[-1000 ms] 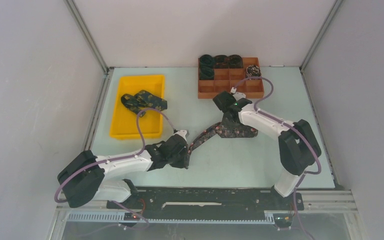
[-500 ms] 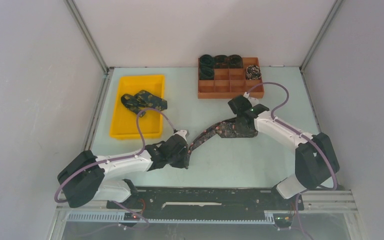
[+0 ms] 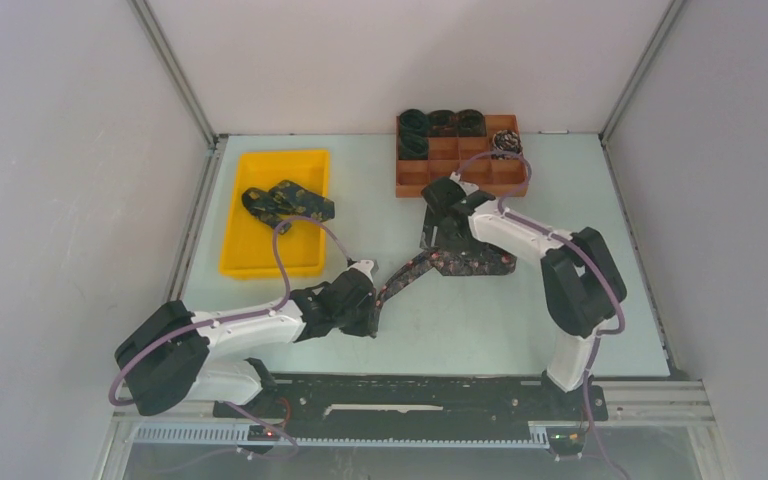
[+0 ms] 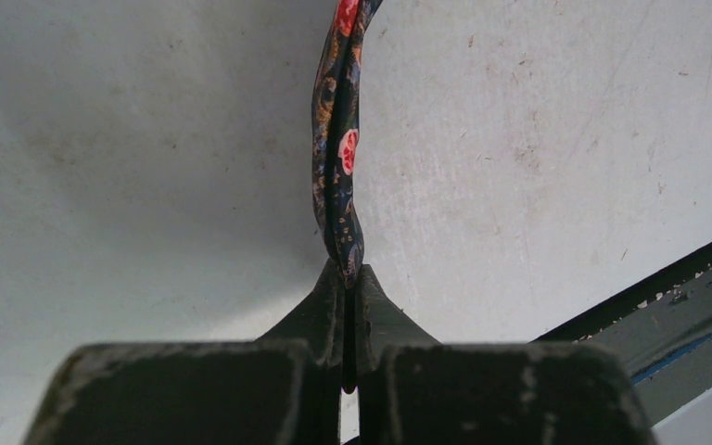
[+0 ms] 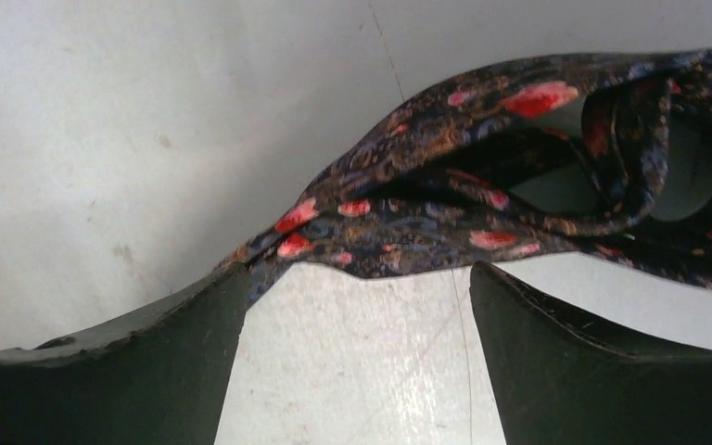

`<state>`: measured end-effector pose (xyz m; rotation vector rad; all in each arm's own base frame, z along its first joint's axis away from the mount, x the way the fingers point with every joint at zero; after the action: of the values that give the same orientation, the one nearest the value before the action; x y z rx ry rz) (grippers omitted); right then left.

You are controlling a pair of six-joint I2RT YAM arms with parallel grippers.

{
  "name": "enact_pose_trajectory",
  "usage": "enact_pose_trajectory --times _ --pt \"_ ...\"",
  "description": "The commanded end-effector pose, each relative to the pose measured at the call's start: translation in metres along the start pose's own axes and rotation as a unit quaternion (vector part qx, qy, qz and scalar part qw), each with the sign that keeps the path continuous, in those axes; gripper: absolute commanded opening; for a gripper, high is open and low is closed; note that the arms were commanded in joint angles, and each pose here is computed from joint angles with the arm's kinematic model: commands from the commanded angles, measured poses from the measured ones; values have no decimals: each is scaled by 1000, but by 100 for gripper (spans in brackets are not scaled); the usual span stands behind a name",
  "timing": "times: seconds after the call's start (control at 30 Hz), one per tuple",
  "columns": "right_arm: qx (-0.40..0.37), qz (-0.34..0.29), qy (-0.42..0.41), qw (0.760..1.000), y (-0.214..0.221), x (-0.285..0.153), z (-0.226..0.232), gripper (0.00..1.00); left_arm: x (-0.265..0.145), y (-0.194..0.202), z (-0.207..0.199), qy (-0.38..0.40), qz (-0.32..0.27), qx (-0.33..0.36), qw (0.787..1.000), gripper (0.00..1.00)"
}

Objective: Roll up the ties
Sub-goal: Flatten out the tie at the center of the board.

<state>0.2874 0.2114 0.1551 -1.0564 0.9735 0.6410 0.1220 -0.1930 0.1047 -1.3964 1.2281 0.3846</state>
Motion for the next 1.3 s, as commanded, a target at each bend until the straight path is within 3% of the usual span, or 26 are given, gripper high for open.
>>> enact_pose_trajectory --times 0.0,0.27,0.5,0.6,0.63,0.8,0.93,0.97,1.27 --pt "2 -2 20 1000 -9 14 6 90 -2 -5 -2 13 -13 2 1000 0" --pt "-9 21 39 999 -4 33 -1 78 1 -5 -2 15 -10 0 1000 0" --pt "-22 45 57 997 -2 52 -12 81 0 -5 0 28 -13 -7 1000 0" --pt "-25 52 63 996 2 54 -20 77 0 -6 0 29 -11 -8 999 0" --pt "-24 55 62 996 3 53 -22 72 0 -6 0 29 -11 -9 999 0" --pt "-32 63 76 995 8 52 -36 27 0 -6 0 31 -10 -9 999 0" --pt "-32 72 84 993 10 51 -54 4 0 -6 0 31 -11 -10 999 0" --pt "-31 72 85 993 9 49 -58 0 0 -6 1 31 -11 -9 999 0" --pt "29 22 119 992 -30 23 -115 0 0 -5 2 39 -10 -12 999 0"
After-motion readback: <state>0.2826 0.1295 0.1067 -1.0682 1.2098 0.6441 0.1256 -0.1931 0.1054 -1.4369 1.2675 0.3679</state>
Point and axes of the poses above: each gripper's point midway between its finger pads, its own x axis out along the fingers, its own z axis along the line the jaws close on, y = z × x, the point moved 10 cm from there along -x, back along the fingers, and after that the axes turned 10 degrees about x, right-handed, at the moved point
